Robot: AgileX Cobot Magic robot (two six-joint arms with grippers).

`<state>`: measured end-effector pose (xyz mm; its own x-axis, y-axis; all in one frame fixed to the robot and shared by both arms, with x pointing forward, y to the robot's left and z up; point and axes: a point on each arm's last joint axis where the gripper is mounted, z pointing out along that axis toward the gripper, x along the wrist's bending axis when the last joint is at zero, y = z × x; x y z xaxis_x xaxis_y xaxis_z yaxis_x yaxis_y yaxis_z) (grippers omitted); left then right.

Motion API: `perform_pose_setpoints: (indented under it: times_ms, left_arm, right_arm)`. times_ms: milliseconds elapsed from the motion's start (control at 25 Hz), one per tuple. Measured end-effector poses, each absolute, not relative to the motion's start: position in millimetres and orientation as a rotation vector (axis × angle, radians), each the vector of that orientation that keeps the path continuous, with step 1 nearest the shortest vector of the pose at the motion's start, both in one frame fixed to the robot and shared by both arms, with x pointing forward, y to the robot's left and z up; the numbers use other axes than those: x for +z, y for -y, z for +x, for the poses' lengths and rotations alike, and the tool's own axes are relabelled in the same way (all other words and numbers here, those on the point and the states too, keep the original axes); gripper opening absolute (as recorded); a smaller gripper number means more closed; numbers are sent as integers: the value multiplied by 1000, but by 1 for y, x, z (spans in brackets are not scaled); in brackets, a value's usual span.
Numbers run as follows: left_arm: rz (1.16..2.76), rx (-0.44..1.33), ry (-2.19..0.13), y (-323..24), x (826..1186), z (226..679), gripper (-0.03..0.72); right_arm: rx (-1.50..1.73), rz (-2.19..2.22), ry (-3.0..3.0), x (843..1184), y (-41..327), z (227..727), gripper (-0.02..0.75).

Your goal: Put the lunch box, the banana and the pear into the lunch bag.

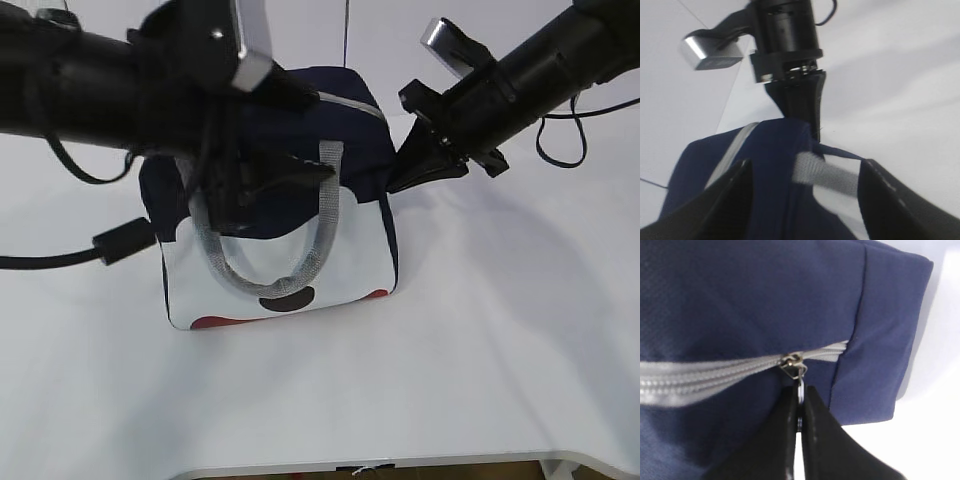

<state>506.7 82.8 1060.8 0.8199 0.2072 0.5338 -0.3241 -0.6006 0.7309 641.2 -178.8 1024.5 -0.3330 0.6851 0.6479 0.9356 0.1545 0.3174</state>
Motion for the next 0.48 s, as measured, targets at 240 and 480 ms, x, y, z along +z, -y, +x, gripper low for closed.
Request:
perform_pose_setpoints:
  times_ms: [240,480]
  left_arm:
    - [2166,795,48,-73,1041,519,459]
    - [2219,896,72,-76,1037,526,286]
  right_arm:
    - [-970,-1521,2088,1025,178,639,18]
    - [-962,-1510,2087,1025,177,638,18]
